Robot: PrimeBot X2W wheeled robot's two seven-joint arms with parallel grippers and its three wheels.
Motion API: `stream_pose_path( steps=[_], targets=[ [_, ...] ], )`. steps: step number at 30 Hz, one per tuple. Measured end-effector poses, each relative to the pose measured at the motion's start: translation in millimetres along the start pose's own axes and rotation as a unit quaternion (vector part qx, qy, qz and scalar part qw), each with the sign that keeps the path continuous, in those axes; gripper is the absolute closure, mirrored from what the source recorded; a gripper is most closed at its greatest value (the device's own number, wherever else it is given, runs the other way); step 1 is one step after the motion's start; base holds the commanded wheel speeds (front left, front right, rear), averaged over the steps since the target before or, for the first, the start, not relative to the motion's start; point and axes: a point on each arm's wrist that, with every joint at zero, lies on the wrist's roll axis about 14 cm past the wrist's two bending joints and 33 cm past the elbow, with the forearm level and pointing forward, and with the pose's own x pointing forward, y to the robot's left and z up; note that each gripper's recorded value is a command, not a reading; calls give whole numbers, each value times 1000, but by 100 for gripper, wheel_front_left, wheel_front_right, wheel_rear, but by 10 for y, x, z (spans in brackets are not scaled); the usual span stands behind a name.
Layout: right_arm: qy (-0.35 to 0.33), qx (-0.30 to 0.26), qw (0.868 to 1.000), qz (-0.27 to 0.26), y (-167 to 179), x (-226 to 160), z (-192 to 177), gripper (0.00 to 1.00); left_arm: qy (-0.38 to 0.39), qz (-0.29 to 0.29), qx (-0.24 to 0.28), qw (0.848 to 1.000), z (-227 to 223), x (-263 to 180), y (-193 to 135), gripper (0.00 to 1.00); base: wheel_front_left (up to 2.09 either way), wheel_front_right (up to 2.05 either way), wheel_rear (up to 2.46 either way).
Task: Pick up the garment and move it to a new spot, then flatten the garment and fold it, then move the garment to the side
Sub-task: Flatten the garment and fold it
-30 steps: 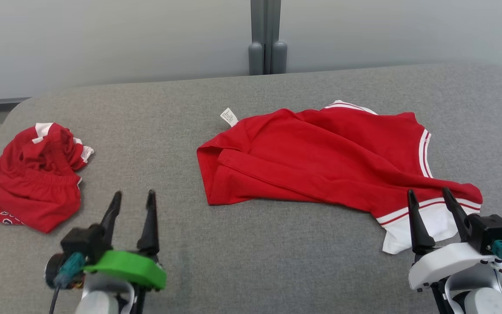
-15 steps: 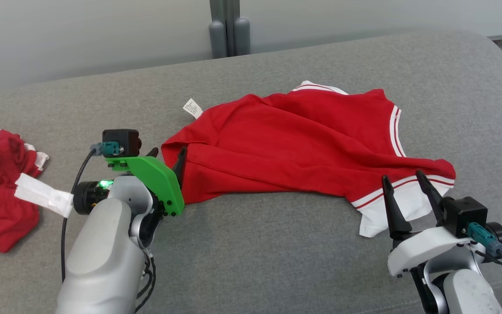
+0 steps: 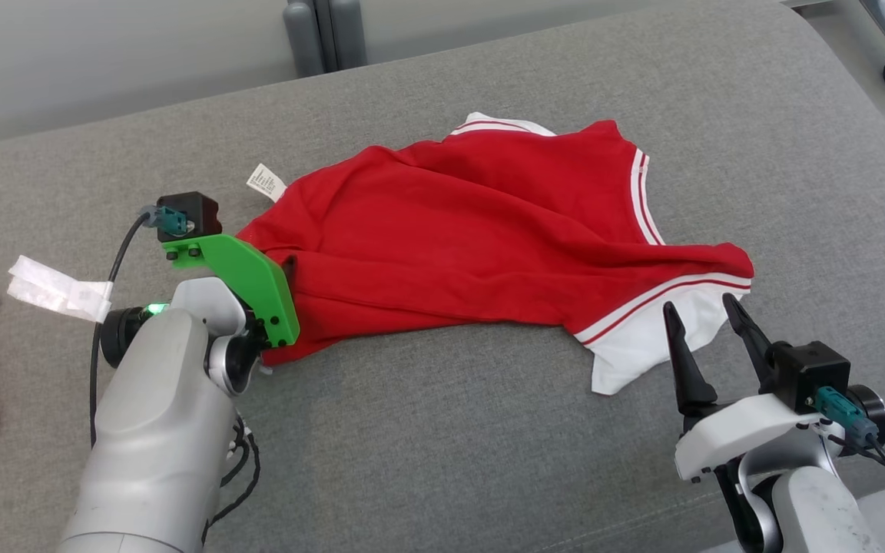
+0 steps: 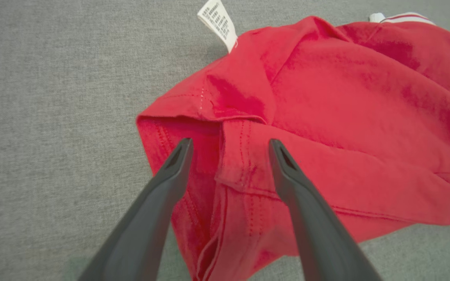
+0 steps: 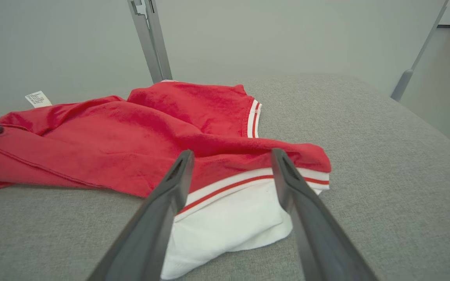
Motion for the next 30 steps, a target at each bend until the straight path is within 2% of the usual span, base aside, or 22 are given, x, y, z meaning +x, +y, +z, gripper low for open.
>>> stream_pose_path(
  steps=[7, 8, 9, 10, 11, 12, 18, 24, 30],
  targets=[
    [-6, 1, 1000, 0, -2, -22, 38, 0, 23, 4, -7, 1000, -66, -52, 16, 0, 0, 0, 0],
    [-7, 1, 1000, 1, 9, -22, 43, 0, 25, 2, -7, 1000, -72, -57, 6, 17, 0, 0, 0],
    [-7, 2, 1000, 3, 22, -23, 47, 0, 30, 0, -6, 1000, -92, -62, -4, 50, 0, 0, 0],
    [-8, 2, 1000, 4, 28, -23, 49, 0, 34, -1, -4, 999, -115, -63, -13, 68, 0, 0, 0],
    [-8, 2, 1000, 5, 33, -23, 50, 0, 36, -3, -4, 999, -128, -65, -22, 97, 0, 0, 0],
    [-8, 2, 1000, 6, 39, -23, 52, 0, 36, -5, -6, 999, -127, -67, -32, 100, 0, 0, 0],
    [-9, 2, 1000, 4, 27, -23, 67, 0, 22, -15, -4, 1000, -94, -70, -82, 100, 0, 0, 0],
    [-11, 3, 1000, 2, 8, -28, 84, 0, -60, -47, -23, 997, 176, -172, -196, 100, 0, 0, 0],
    [-4, 5, 1000, 15, 100, 1, 45, 0, -114, -82, -37, 989, 115, -420, -290, 100, 0, 0, 0]
  ],
)
